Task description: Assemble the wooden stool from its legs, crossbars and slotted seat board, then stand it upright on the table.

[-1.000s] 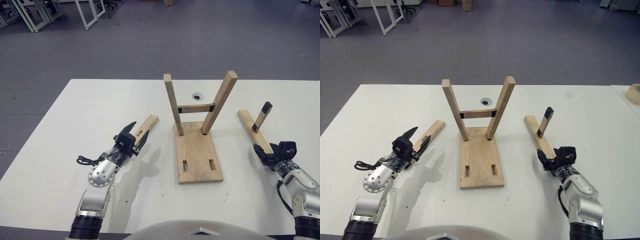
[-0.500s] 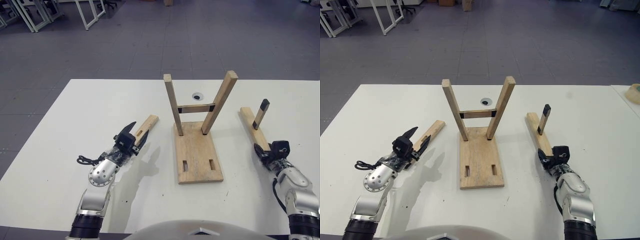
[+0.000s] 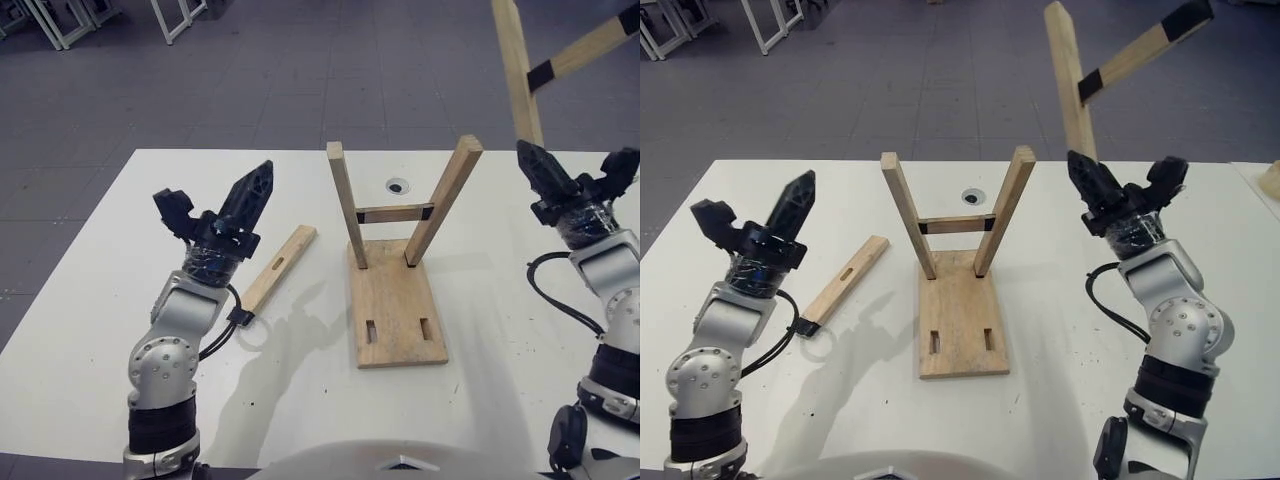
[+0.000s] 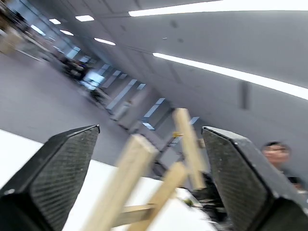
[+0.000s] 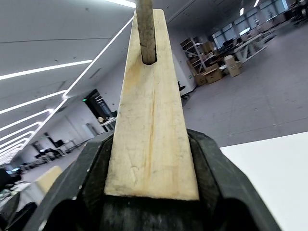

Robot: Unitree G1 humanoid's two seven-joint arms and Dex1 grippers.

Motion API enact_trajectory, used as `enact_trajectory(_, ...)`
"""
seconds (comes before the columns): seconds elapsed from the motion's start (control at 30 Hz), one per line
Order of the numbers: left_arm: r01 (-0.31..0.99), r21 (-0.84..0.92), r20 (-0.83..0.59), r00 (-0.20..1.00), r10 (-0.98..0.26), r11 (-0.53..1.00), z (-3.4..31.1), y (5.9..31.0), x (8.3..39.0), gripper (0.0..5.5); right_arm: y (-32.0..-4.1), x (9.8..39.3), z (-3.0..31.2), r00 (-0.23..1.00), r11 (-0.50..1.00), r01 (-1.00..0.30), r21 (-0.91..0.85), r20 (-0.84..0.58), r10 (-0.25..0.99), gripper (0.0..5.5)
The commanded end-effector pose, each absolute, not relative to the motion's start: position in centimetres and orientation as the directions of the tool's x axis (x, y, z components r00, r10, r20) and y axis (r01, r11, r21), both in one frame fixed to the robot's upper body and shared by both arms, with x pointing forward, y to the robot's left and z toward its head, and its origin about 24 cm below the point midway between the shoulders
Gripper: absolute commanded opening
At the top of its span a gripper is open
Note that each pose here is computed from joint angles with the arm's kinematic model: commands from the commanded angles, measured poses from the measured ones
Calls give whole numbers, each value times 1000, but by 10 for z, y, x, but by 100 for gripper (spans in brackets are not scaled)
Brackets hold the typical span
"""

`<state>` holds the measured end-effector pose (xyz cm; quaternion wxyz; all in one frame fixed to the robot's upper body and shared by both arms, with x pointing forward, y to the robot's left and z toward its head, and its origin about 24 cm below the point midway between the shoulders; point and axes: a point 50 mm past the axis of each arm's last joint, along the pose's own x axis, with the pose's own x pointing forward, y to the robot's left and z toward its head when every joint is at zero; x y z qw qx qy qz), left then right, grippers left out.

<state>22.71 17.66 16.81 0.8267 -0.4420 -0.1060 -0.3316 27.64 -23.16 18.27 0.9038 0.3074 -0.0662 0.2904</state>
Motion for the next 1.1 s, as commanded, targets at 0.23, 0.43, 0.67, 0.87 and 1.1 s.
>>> enact_trajectory(0.23,796,-597,506,472,-722,102,229,136,201,510,-173,254,253,340,197,-915,353,409,846,201)
enact_trajectory(0.43,788,-605,491,479,-728,110,226,128,207,510,-158,245,245,259,100,-921,376,399,880,201)
enact_trajectory(0.67,809,-585,522,434,-734,62,233,119,214,510,-135,231,226,168,-29,-891,453,389,906,201)
enact_trajectory(0.87,810,-585,503,404,-764,43,231,112,214,510,-126,225,216,119,-94,-862,498,379,918,201)
enact_trajectory(1.1,804,-593,468,391,-792,46,224,114,215,475,-129,226,207,82,-133,-823,552,347,934,201)
